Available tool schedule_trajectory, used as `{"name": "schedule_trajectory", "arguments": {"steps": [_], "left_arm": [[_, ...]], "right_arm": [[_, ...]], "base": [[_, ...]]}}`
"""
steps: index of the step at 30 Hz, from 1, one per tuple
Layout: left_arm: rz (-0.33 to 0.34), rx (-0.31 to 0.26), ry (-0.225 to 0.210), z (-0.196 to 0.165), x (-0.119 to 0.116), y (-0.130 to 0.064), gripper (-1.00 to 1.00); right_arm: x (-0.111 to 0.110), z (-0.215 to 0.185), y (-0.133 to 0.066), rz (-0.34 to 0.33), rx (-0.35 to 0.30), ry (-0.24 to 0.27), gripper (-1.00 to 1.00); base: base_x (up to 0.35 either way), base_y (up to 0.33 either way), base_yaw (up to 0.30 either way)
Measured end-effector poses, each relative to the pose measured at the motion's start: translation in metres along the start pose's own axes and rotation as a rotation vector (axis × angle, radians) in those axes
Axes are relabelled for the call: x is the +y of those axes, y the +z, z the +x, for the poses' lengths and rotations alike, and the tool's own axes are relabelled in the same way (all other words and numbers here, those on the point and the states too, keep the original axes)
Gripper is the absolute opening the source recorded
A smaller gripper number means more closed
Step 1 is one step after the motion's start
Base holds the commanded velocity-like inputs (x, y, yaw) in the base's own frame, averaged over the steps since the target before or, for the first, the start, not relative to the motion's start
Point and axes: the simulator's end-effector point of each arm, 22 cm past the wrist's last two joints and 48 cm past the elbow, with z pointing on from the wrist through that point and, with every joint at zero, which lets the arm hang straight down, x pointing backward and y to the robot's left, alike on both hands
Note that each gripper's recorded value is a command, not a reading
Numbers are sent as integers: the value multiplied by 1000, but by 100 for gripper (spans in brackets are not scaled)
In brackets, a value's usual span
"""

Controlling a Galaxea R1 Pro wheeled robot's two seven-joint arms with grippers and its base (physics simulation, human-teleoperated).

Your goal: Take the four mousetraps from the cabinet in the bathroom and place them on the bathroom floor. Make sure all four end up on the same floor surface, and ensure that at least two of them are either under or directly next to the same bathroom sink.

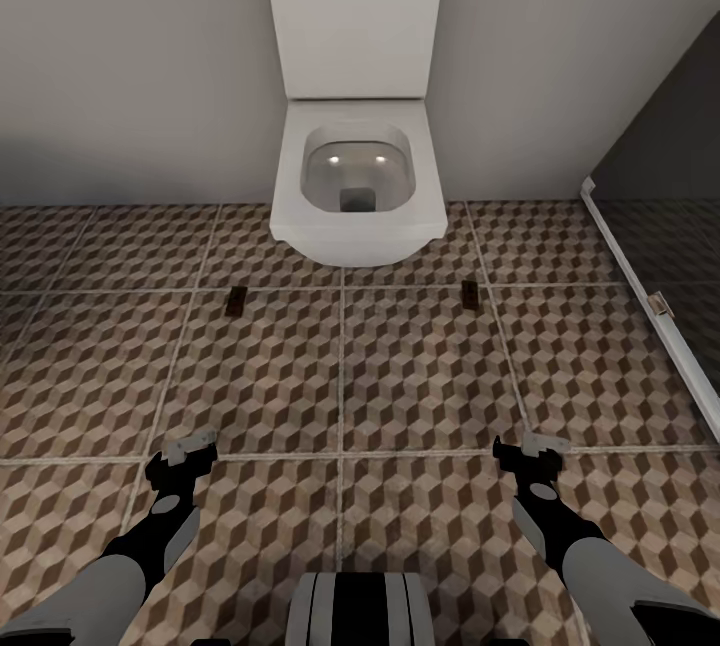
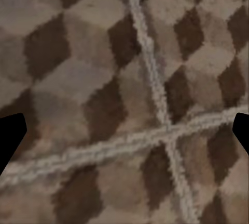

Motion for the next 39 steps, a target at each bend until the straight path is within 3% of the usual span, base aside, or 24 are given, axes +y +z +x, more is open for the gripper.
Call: {"name": "schedule_trajectory", "arguments": {"steps": [16, 39], "left_arm": [[1, -1, -1, 0, -1, 0, 100], [8, -84, -38, -56, 2, -17, 100]], "right_arm": [[1, 0, 0, -1, -1, -3, 100], [-6, -57, -20, -2, -88, 30, 100]], "base": [[0, 0, 0], [0, 0, 0]]}}
